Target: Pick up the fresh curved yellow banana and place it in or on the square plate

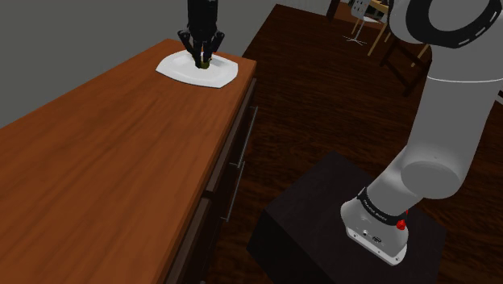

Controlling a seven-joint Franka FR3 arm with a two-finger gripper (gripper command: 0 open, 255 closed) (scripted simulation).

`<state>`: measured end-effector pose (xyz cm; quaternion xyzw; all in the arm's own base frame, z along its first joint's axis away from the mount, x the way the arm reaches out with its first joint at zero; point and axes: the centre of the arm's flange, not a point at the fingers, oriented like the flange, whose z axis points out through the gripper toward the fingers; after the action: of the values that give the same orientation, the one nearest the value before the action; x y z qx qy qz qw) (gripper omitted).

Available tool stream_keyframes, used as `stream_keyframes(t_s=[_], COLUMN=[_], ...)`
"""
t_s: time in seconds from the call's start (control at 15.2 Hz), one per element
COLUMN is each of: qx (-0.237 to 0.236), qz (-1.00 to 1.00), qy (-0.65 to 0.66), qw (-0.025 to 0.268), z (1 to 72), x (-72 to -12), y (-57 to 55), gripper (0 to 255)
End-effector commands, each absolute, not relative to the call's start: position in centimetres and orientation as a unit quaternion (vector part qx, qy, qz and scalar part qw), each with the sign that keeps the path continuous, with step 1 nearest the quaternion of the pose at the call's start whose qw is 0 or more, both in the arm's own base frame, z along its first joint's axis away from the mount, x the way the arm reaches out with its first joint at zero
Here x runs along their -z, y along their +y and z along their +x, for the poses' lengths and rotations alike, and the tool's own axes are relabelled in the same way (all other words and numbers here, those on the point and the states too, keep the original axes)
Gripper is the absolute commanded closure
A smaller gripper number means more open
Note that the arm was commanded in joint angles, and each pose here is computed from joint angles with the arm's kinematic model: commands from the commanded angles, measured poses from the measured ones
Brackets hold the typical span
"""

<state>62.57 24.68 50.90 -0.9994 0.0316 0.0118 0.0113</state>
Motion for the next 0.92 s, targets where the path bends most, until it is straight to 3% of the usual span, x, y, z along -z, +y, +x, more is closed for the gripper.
stream_keyframes(t_s=[0.0,0.33,0.4,0.73,0.86], qx=[-0.012,-0.012,-0.012,-0.012,-0.012], qz=[-0.999,-0.999,-0.999,-0.999,-0.999], qy=[0.032,0.032,0.032,0.032,0.032], qw=[0.011,0.011,0.011,0.011,0.011], z=[62.6,62.6,62.6,62.6,62.7], x=[-50.8,-50.8,-50.8,-50.8,-53.4], y=[24.7,24.7,24.7,24.7,24.6], gripper=[255,255,0,0,0])
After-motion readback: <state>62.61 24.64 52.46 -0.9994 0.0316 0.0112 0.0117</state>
